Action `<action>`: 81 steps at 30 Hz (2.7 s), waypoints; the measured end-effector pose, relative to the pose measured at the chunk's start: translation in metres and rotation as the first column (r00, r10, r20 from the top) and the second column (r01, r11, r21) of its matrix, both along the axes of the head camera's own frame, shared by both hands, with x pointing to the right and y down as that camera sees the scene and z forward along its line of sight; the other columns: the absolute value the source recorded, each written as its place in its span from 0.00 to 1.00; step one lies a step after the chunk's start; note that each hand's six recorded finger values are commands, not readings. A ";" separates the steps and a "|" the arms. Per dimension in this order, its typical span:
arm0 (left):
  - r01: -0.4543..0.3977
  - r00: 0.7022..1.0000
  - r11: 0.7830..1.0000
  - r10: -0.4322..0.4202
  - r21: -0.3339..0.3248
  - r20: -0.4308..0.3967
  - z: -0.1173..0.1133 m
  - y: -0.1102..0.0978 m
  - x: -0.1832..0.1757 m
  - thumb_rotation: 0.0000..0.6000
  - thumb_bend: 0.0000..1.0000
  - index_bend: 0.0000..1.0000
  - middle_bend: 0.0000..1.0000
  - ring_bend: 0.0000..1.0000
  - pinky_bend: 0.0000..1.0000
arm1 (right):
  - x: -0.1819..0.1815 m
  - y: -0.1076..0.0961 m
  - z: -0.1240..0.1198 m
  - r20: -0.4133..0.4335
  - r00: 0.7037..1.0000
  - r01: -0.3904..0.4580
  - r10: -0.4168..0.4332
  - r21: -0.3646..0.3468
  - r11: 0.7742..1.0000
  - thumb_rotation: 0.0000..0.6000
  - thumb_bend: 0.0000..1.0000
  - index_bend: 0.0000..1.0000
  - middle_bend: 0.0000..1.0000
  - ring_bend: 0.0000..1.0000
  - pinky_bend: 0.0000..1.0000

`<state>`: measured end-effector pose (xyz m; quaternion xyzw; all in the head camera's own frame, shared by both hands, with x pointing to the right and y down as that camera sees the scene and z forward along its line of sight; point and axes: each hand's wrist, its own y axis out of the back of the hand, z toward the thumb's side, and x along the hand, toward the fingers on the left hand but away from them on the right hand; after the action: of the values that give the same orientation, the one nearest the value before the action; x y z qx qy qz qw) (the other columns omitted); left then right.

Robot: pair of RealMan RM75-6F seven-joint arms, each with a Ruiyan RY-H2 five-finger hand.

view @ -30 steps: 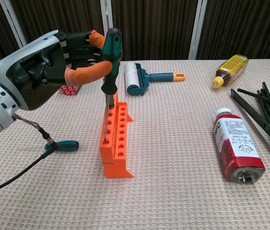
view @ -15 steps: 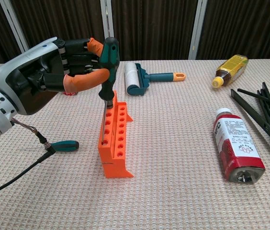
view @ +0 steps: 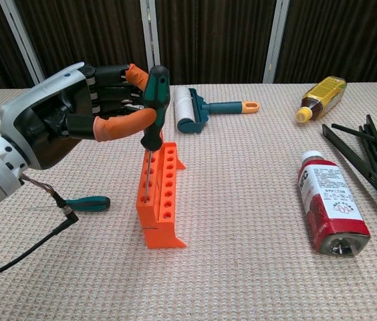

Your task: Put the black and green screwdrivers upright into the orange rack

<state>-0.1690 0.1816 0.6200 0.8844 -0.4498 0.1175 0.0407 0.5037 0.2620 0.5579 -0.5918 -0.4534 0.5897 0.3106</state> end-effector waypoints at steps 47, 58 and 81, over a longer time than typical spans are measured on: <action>-0.041 0.995 0.999 0.039 0.019 0.088 0.016 0.022 -0.013 1.00 0.56 0.33 0.33 0.13 0.18 | -0.002 -0.003 0.003 -0.007 1.000 0.004 -0.004 -0.009 1.000 1.00 0.00 0.01 0.08 0.00 0.00; -0.051 0.995 0.999 0.049 0.015 0.090 0.014 0.027 -0.017 1.00 0.56 0.29 0.31 0.12 0.18 | -0.003 -0.003 0.002 -0.009 1.000 0.004 -0.004 -0.009 1.000 1.00 0.00 0.01 0.08 0.00 0.00; -0.227 0.954 0.943 0.165 0.242 0.250 -0.022 0.035 -0.016 1.00 0.63 0.03 0.09 0.00 0.03 | -0.001 -0.001 -0.002 -0.012 1.000 0.002 -0.002 0.000 1.000 1.00 0.00 0.01 0.08 0.00 0.00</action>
<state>-0.1851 0.2163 0.5984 0.9031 -0.3724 0.1591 -0.1427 0.5023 0.2615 0.5562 -0.5886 -0.4510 0.5929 0.3141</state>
